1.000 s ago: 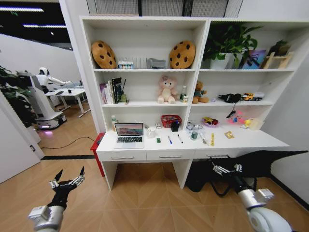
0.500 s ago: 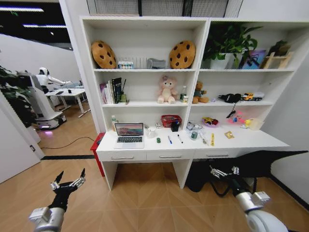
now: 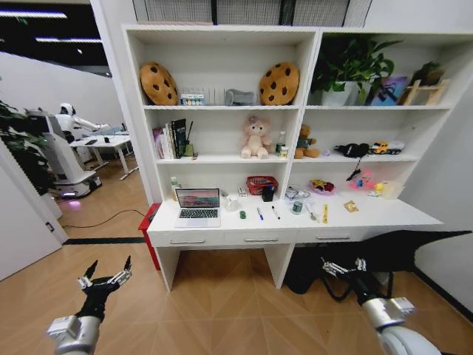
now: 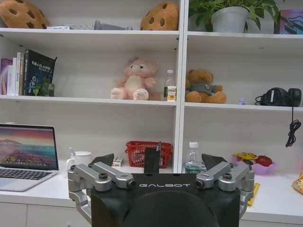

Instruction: Organize the objects on the table.

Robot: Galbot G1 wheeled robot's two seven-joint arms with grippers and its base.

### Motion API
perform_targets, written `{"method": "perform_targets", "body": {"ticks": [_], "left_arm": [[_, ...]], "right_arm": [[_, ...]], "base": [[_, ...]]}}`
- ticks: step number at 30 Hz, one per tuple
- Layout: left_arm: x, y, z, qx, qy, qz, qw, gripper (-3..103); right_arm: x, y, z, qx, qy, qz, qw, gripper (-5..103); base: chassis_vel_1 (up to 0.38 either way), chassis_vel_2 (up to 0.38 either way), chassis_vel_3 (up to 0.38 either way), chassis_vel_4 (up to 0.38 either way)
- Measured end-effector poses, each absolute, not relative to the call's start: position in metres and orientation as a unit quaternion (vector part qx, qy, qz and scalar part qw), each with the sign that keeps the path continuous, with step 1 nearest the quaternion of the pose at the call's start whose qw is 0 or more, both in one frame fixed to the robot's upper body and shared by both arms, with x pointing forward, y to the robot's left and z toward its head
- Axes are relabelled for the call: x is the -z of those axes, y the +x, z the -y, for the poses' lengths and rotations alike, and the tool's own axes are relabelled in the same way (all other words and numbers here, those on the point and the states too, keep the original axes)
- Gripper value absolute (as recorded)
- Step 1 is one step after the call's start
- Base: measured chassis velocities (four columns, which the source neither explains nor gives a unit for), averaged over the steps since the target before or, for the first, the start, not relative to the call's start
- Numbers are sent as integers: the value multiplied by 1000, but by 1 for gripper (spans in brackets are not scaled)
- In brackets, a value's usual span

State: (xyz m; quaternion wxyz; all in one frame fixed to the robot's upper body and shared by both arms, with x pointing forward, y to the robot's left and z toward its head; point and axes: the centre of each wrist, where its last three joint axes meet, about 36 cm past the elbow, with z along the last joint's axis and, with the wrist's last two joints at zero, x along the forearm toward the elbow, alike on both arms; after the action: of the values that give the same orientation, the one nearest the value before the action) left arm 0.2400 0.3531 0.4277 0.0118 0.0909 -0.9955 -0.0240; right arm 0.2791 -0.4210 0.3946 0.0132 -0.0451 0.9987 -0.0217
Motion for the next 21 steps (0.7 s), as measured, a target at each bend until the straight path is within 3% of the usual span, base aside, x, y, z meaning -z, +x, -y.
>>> {"method": "perform_targets", "body": {"ticks": [21], "left_arm": [[-419, 235, -350, 21, 99, 995, 20, 100]], "right_arm": [[-388, 282, 420, 23, -46, -999, 11, 100]], "base": [[-133, 131, 120, -122]]}}
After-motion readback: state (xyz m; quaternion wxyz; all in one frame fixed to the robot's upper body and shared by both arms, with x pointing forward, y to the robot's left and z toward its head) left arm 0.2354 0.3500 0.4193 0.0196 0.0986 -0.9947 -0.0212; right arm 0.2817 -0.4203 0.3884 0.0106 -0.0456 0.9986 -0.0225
